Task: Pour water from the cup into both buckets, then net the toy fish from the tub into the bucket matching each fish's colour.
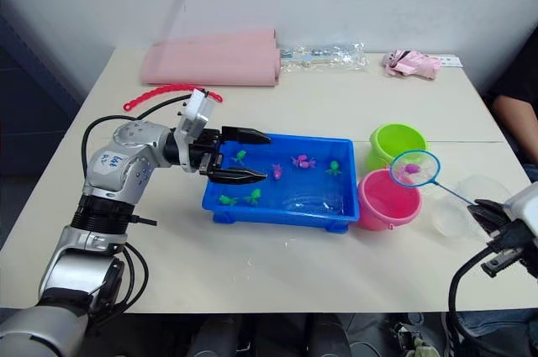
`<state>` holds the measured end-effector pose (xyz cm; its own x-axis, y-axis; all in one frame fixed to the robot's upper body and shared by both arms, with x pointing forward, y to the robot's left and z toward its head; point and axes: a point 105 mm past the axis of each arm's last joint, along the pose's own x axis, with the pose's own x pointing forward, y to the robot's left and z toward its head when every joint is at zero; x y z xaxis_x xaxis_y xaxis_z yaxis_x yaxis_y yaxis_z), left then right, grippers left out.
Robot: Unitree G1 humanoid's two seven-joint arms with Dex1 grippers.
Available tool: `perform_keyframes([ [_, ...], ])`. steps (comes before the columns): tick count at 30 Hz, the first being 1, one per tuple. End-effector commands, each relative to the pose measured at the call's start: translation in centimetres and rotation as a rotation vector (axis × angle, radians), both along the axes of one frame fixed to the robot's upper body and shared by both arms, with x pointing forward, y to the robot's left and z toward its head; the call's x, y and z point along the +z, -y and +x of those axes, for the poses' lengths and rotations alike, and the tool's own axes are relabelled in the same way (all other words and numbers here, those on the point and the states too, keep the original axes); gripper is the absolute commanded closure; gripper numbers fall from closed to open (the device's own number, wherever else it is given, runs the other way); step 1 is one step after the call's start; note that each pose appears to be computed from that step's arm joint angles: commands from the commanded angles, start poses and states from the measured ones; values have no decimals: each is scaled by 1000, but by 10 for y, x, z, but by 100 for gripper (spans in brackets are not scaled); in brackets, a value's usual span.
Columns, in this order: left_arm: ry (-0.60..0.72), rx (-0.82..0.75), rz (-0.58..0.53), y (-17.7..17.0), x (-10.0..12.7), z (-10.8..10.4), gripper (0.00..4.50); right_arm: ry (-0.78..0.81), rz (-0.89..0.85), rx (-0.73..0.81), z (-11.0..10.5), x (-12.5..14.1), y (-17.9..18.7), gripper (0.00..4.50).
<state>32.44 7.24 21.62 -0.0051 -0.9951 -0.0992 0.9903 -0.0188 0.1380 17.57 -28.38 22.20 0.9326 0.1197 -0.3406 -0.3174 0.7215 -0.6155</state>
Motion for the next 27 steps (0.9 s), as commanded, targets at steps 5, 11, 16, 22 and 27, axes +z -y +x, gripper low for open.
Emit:
perform_keyframes([
  [5, 100, -25, -42, 23, 15, -9, 3, 20, -502, 159, -1, -5, -1, 450],
  [11, 111, -4, -50, 26, 14, -9, 3, 57, -815, 284, -1, -13, 2, 450],
  [16, 88, -14, -22, 23, 10, -9, 3, 139, -1018, 352, 0, -9, 5, 450],
  [22, 65, -67, 47, 15, 0, -15, 3, 214, -1113, 413, -3, -8, 6, 450],
  [27, 58, -65, 39, 13, 2, -14, 3, 232, -1175, 474, -6, -11, 7, 450],
])
